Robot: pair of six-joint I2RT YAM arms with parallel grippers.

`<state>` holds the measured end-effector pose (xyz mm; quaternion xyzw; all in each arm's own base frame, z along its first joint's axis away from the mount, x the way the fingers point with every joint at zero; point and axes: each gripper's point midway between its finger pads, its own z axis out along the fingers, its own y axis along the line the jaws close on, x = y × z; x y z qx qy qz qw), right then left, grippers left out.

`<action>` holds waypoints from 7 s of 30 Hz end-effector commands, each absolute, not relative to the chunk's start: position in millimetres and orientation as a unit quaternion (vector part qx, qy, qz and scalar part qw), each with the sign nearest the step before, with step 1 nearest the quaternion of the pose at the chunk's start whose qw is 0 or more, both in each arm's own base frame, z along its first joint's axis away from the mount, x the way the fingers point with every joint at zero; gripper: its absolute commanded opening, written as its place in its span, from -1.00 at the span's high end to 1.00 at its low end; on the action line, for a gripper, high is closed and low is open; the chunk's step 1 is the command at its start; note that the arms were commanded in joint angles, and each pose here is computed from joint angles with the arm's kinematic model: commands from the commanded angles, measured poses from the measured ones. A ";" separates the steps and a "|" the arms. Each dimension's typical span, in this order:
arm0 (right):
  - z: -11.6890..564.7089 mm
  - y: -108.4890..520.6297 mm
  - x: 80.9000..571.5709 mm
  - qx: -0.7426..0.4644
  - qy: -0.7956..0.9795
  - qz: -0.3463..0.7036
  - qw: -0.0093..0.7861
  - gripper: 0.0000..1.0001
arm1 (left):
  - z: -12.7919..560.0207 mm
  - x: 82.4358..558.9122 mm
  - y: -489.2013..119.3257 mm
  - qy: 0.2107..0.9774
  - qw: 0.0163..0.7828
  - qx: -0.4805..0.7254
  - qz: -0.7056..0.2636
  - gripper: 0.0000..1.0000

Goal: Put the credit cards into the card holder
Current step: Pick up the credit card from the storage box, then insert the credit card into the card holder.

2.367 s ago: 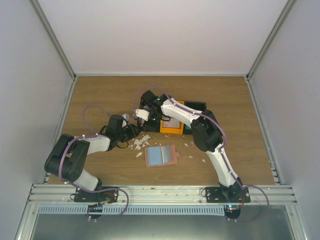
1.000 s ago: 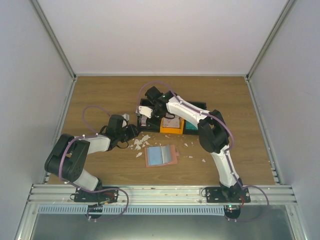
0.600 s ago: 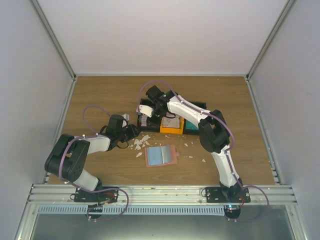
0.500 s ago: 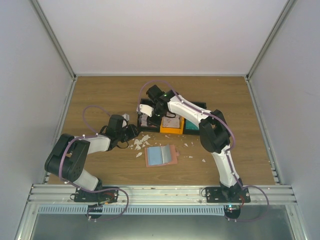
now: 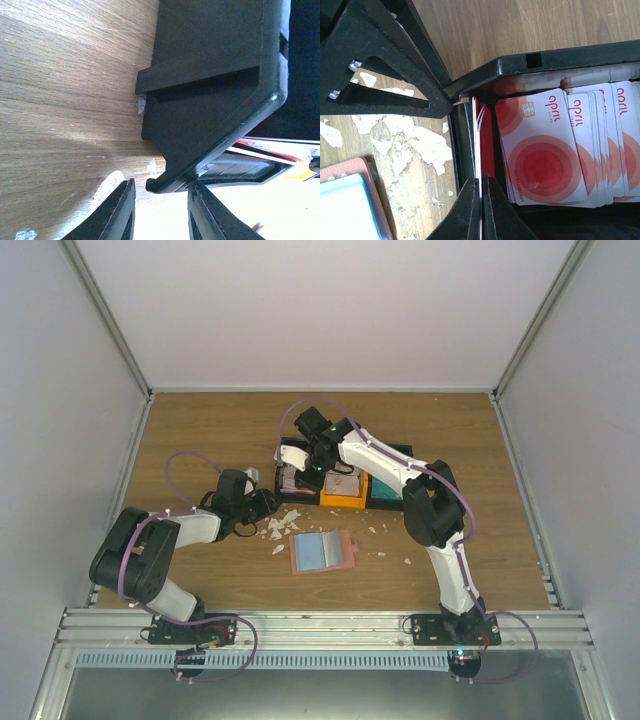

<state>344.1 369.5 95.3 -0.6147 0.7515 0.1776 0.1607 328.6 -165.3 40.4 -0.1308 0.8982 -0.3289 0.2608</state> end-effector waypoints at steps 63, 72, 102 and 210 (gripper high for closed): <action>232.9 331.3 347.9 -0.222 0.745 0.602 0.185 0.99 | 189.7 342.5 -232.9 0.762 0.316 0.022 -0.565 -0.15; 243.6 331.5 331.5 -0.244 0.715 0.635 0.163 0.99 | 197.6 334.3 -240.1 0.736 0.290 0.023 -0.611 0.47; 254.2 308.6 320.8 -0.252 0.684 0.652 0.210 0.73 | 230.4 315.5 -242.7 0.715 0.274 0.043 -0.642 1.00; 34.5 288.9 201.6 -0.029 0.895 0.435 0.092 0.99 | 27.2 178.3 -204.7 0.916 0.118 -0.010 -0.383 1.00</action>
